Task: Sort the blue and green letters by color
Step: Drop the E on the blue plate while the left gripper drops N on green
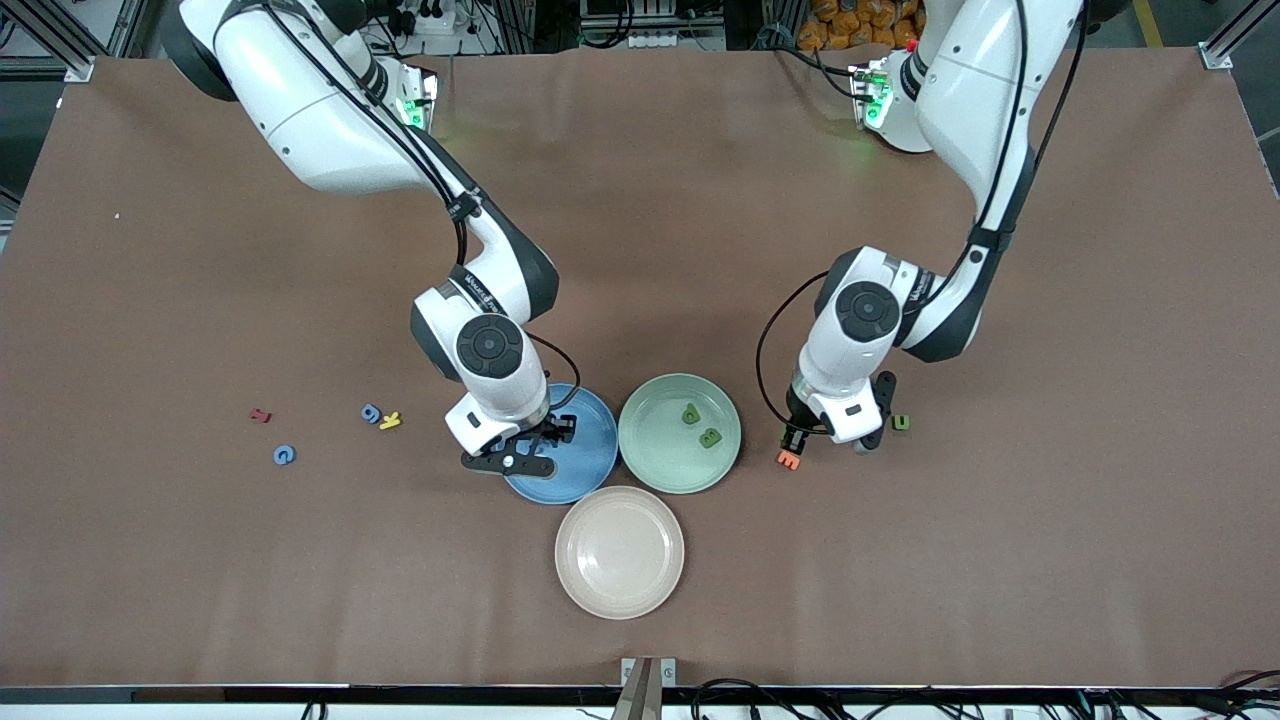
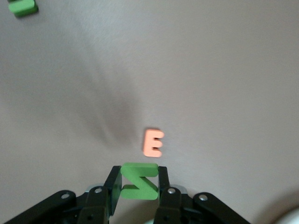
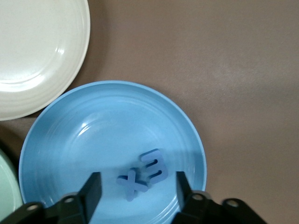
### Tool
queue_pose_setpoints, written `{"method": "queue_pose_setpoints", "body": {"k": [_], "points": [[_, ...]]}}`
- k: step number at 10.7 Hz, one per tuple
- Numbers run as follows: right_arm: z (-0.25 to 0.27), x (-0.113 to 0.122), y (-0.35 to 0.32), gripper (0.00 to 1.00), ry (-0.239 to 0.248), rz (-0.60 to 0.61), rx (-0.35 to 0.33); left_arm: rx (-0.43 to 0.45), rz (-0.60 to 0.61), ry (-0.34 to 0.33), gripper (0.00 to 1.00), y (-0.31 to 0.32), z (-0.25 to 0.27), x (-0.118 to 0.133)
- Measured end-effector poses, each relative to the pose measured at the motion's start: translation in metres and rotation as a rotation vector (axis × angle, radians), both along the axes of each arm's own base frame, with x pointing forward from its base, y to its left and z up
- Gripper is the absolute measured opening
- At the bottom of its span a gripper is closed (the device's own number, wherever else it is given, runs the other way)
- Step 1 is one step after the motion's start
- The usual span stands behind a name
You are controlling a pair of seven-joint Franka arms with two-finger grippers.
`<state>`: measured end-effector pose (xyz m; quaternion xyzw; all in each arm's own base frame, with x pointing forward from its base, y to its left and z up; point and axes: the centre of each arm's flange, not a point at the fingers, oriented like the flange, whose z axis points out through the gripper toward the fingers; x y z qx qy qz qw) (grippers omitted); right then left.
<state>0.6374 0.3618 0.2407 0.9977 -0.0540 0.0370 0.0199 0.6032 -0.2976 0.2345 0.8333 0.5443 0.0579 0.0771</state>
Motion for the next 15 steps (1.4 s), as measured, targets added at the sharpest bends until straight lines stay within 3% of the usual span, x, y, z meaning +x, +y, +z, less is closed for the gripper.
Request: {"method": "queue_pose_setpoints", "body": {"k": [2, 3, 9, 12, 14, 15], "points": [[0.001, 0.004, -0.005, 0.95, -0.008, 0.0, -0.008, -0.012, 0.0, -0.033, 0.36, -0.003, 0.041, 0.005], [0.002, 0.007, -0.01, 1.0, -0.01, 0.032, -0.014, -0.023, 0.006, -0.053, 0.36, -0.008, 0.063, 0.008], [0.002, 0.029, -0.052, 1.0, -0.007, 0.223, -0.058, -0.115, -0.049, -0.066, 0.36, -0.087, 0.101, -0.025], [0.001, 0.043, -0.086, 1.0, 0.004, 0.306, -0.07, -0.119, -0.13, -0.02, 0.36, -0.144, 0.06, -0.052], [0.003, 0.057, -0.122, 1.0, 0.014, 0.399, -0.083, -0.122, -0.144, -0.009, 0.36, -0.159, 0.039, -0.052], [0.006, 0.065, -0.147, 1.0, 0.021, 0.455, -0.09, -0.124, -0.142, -0.01, 0.45, -0.159, 0.036, -0.048]]}}
